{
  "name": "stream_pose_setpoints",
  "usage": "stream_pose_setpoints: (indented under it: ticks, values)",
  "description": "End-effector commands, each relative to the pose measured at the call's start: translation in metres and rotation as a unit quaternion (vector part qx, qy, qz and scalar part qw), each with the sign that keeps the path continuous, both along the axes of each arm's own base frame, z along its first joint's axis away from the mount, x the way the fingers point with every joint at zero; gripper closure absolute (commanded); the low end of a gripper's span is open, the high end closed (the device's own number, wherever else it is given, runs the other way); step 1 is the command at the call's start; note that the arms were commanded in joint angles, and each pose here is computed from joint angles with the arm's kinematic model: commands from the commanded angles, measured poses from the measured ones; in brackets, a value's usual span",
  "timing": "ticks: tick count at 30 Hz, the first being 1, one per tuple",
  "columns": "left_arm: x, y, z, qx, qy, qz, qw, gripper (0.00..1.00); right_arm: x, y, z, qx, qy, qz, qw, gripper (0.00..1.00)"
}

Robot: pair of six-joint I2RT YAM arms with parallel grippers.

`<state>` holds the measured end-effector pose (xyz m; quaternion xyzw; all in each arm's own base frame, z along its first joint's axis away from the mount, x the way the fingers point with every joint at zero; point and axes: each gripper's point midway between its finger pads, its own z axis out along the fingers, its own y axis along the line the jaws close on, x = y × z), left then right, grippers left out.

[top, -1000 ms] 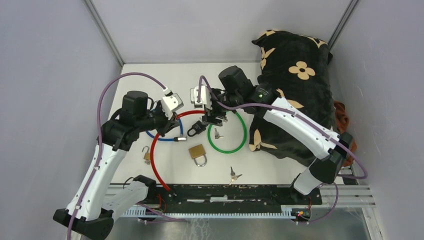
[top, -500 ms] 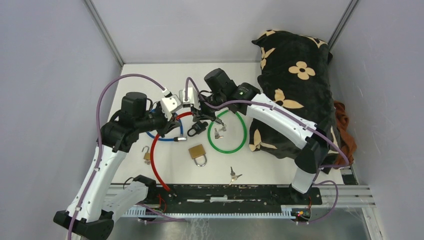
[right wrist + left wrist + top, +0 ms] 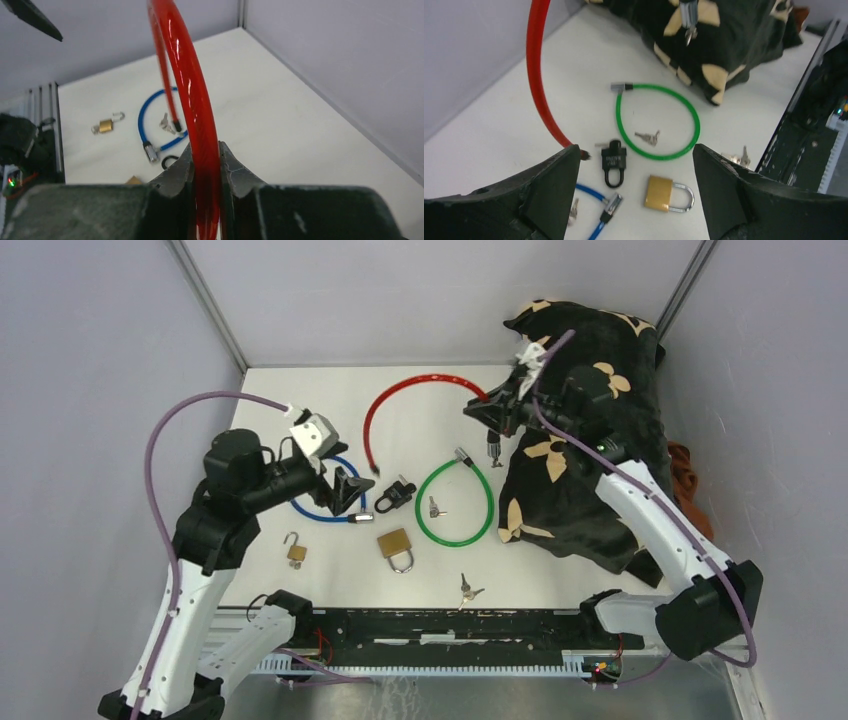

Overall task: Lock with the key
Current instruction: Lock the lock.

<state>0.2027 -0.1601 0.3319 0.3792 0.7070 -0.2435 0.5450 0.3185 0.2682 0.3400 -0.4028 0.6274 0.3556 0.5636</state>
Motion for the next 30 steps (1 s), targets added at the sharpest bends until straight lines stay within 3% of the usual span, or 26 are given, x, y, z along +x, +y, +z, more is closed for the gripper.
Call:
stream_pose_setpoints:
  ticks: [1,3,6,8,13,19,30]
  values:
    - [-0.025,-0.020,0.085,-0.094,-0.070,-0.065,0.991,0.14,-0.019,-0.021,0.083,0.219,-0.009,0.018,0.976,1.00]
    - [-0.032,-0.023,0.077,-0.090,-0.061,-0.084,0.991,0.24,-0.027,-0.025,0.089,0.253,-0.017,0.028,0.967,1.00]
    - [-0.040,-0.028,0.065,-0.100,-0.049,-0.109,0.988,0.53,-0.042,-0.029,0.102,0.311,-0.028,0.045,0.949,1.00]
    - [-0.046,-0.036,0.062,-0.124,-0.040,-0.135,0.982,0.61,-0.058,-0.029,0.116,0.348,-0.055,0.070,0.933,1.00]
    - [-0.031,-0.057,0.066,-0.199,-0.006,-0.157,0.967,0.57,-0.103,0.005,0.142,0.394,-0.114,0.137,0.902,1.00]
    - [-0.033,-0.080,0.084,-0.249,-0.020,-0.204,0.947,0.29,-0.125,0.046,0.152,0.436,-0.107,0.178,0.876,1.00]
    - [-0.029,-0.088,0.062,-0.244,-0.025,-0.209,0.947,0.25,-0.140,0.100,0.158,0.459,-0.079,0.215,0.858,1.00]
